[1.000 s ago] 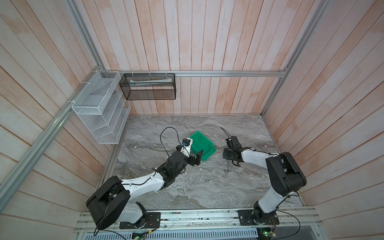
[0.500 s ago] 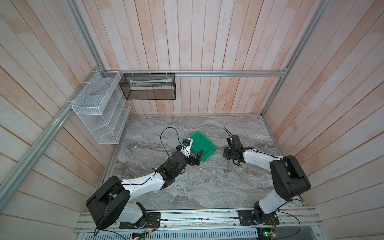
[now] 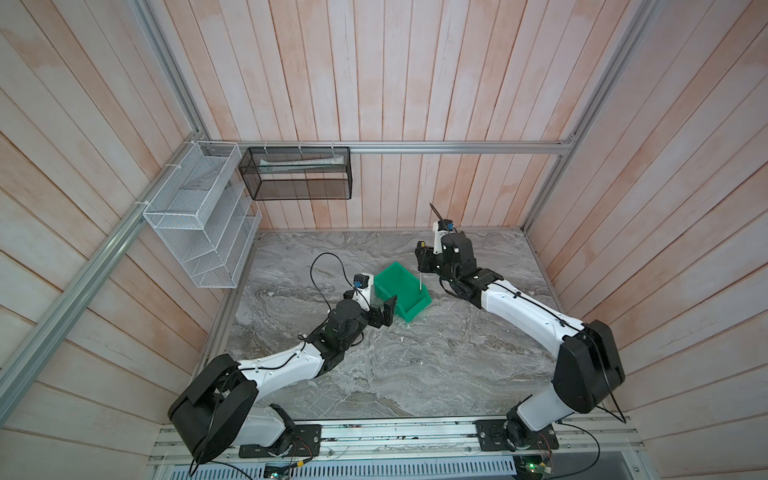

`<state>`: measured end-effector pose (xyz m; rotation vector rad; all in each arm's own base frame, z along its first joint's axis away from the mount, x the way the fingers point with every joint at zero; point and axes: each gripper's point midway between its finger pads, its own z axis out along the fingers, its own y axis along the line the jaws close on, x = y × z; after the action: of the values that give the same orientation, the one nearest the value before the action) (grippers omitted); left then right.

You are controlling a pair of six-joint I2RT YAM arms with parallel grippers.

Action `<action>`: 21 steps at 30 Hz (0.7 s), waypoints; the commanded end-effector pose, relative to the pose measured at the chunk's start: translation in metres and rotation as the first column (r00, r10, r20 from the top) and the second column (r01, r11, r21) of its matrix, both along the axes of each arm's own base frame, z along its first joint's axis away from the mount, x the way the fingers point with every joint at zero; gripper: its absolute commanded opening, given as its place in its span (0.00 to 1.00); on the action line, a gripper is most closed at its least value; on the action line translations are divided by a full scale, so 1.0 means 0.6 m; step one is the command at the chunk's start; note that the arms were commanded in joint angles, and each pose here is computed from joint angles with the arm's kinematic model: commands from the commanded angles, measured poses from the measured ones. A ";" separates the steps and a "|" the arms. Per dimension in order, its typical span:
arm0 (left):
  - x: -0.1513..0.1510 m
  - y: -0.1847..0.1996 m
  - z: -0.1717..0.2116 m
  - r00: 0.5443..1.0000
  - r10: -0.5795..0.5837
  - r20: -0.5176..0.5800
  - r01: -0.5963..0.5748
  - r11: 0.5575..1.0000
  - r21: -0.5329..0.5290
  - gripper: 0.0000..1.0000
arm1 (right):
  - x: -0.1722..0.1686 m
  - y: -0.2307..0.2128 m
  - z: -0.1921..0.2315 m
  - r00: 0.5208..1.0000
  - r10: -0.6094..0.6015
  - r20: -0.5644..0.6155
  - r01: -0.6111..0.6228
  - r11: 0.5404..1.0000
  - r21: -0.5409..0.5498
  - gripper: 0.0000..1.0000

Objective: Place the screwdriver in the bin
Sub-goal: 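Lift the screwdriver upright with the right gripper and carry it over the green bin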

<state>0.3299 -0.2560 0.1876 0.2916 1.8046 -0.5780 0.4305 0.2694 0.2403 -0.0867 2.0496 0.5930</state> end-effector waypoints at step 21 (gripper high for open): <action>0.011 0.036 0.001 0.999 0.024 -0.042 -0.029 0.993 -0.116 1.00 | 0.054 0.080 -0.168 0.998 0.035 -0.061 -0.046 0.981 -0.187 0.14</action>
<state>0.3372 -0.2340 0.1860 0.1843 1.8173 -0.6499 0.4579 0.3143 0.1406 -0.2486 2.1780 0.4406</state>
